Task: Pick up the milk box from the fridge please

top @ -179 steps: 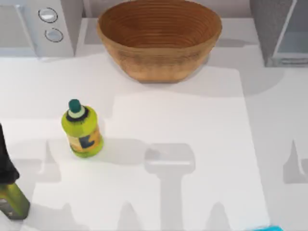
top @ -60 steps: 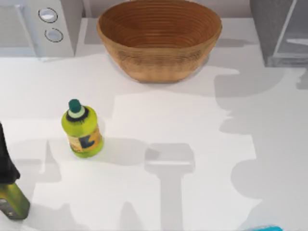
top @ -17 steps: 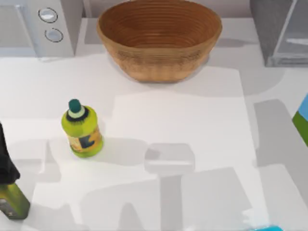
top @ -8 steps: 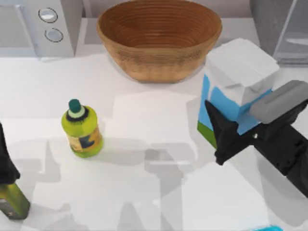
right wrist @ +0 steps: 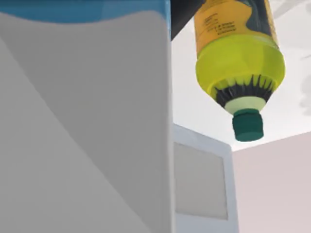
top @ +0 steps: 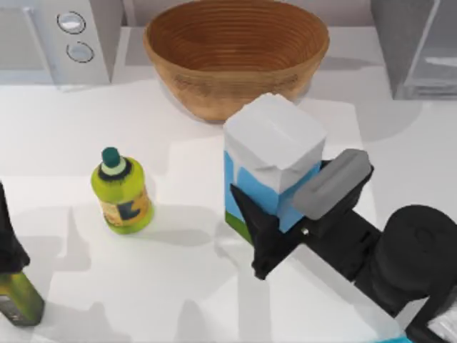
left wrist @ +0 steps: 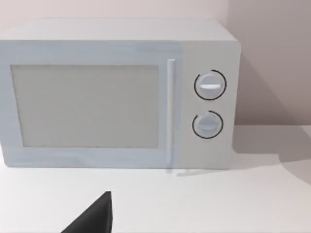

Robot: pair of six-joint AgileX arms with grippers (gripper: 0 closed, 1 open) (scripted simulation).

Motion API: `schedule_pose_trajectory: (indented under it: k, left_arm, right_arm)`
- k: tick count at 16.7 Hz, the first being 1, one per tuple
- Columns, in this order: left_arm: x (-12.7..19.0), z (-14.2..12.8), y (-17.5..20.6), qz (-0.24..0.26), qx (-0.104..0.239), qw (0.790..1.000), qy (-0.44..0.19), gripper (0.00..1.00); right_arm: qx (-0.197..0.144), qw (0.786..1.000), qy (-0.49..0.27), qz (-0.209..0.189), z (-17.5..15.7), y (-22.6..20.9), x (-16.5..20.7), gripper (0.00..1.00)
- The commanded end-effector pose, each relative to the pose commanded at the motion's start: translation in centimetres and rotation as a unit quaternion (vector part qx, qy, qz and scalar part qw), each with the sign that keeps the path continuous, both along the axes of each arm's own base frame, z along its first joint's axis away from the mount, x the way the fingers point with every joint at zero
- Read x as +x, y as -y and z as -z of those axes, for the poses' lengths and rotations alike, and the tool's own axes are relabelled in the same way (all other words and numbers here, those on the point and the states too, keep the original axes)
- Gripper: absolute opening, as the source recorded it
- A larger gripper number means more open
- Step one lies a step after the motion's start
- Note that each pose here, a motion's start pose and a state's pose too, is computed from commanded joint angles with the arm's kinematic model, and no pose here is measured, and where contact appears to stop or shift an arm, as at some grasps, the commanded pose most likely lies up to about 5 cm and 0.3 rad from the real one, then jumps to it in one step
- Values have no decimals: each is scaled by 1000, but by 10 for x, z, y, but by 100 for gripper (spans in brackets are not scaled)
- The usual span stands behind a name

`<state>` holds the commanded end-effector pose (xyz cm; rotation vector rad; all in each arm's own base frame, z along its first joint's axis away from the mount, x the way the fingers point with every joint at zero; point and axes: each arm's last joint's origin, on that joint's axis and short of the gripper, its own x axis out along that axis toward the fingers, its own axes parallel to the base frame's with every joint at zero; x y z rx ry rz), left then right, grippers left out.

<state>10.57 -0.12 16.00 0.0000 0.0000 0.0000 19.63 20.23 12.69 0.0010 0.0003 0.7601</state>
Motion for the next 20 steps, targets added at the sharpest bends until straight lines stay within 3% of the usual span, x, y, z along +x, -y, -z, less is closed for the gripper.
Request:
schedule_pose_trajectory:
  k: [7,15,20]
  left_arm:
    - [0,0,0,0,0,1000,0,100]
    - [0,0,0,0,0,1000,0,100]
    - [0,0,0,0,0,1000,0,100]
  right_arm:
    - [-2,1000,-2,0,3,-2,2,0]
    - [-1,1000,-1,-1,35,-36,35,0]
    - [0,1000,1,-2,37,-39,38,0]
